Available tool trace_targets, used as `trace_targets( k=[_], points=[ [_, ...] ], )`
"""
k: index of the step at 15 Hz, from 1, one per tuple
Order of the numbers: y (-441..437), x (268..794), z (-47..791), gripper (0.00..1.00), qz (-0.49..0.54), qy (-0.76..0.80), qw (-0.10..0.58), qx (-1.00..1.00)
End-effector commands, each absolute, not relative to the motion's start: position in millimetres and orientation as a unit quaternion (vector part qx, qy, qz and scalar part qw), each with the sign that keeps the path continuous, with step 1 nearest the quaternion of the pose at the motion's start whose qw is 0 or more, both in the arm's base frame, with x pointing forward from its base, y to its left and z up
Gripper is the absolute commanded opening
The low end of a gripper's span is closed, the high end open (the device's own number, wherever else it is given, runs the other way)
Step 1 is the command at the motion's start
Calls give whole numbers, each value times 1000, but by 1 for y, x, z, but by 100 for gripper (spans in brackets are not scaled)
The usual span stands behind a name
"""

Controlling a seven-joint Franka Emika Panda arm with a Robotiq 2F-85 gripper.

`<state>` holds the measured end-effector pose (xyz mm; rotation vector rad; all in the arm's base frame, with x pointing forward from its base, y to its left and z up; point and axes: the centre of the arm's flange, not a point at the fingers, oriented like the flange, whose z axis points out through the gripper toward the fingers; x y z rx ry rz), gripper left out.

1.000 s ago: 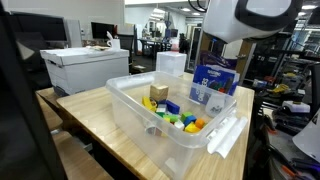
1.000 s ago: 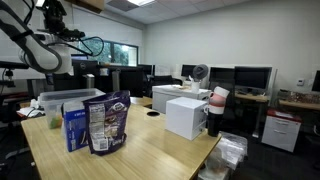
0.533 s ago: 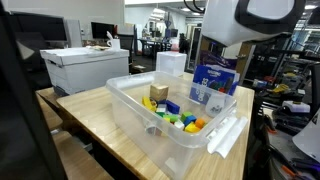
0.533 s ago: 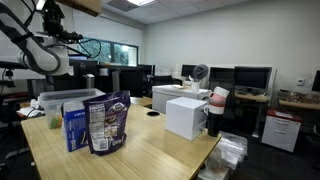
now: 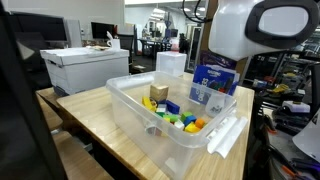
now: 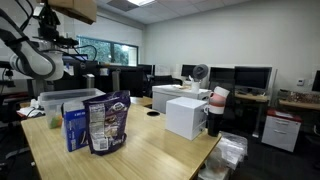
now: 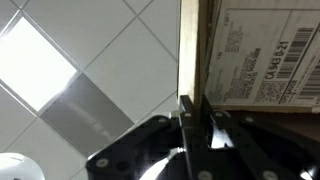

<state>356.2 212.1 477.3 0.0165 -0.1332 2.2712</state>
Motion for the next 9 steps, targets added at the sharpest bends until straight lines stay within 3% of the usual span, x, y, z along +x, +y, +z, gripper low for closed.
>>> trace_targets(
  k=[1, 9],
  points=[
    [211, 396, 479, 5, 913, -41, 403, -42],
    [216, 441, 537, 5, 903, -92, 406, -107]
  ],
)
